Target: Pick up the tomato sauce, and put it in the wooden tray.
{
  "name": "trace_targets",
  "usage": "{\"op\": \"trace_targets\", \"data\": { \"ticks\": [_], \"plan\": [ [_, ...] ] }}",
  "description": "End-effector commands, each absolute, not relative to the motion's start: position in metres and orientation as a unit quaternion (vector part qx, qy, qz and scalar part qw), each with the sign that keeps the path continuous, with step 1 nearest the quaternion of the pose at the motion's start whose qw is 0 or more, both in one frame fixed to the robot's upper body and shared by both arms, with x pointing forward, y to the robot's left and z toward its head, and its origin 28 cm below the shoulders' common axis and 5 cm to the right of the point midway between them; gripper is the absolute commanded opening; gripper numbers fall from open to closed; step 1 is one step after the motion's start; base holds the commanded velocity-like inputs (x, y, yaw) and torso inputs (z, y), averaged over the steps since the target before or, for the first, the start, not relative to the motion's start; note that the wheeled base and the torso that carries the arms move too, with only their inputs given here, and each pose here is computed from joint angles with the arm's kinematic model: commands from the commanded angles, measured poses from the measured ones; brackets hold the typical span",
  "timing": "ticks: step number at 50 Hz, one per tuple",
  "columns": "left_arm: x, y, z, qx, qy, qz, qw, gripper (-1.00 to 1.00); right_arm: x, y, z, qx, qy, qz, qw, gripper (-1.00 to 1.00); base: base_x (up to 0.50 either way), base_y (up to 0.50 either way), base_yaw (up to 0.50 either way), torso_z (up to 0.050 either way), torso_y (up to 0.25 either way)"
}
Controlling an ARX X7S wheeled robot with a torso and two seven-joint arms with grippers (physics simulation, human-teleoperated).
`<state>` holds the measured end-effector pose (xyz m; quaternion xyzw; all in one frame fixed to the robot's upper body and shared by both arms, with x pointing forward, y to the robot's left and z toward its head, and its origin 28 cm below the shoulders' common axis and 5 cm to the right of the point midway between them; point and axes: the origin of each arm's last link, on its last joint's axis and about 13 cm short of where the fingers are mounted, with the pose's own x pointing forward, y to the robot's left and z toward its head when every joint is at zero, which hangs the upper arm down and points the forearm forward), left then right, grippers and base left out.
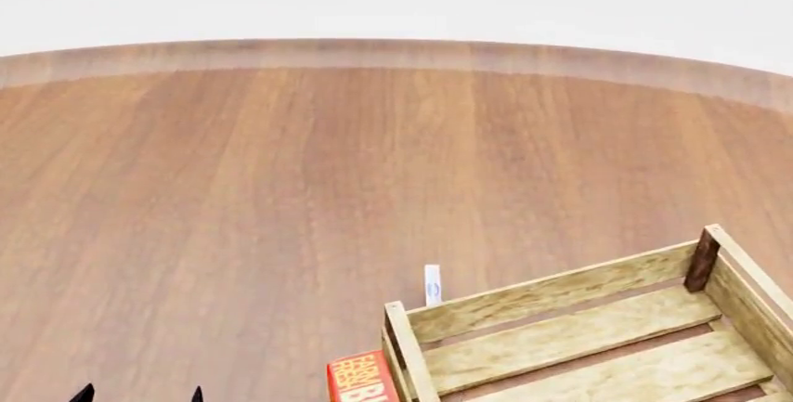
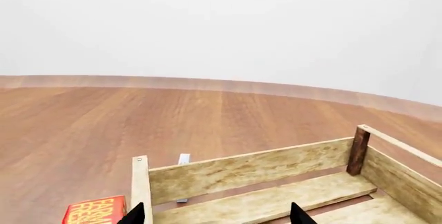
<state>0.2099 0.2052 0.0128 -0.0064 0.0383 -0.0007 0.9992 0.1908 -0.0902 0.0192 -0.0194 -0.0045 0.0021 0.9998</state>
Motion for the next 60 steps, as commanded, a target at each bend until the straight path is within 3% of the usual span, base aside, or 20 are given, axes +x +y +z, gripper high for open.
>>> {"op": "trace_targets", "data": {
  "ticks": [1, 33, 60],
  "plan": [
    [0.21, 0.204, 0.012, -0.005, 0.025, -0.006, 1.0, 1.0, 0.162, -0.084, 0.03, -0.038, -0.02, 0.014, 0.999, 1.0, 0.0, 0.0, 0.0, 0.0, 0.0],
    [0.21, 0.204, 0.013, -0.006, 0.026, -0.004, 1.0, 1.0, 0.045, -0.086, 0.052, -0.028, -0.093, -0.029, 0.995, 1.0, 0.0, 0.0, 0.0, 0.0, 0.0],
    [0.211, 0.204, 0.012, -0.006, 0.026, -0.003, 1.0, 1.0, -0.001, -0.084, 0.049, -0.003, -0.121, -0.048, 0.992, 1.0, 0.0, 0.0, 0.0, 0.0, 0.0]
  ]
}}
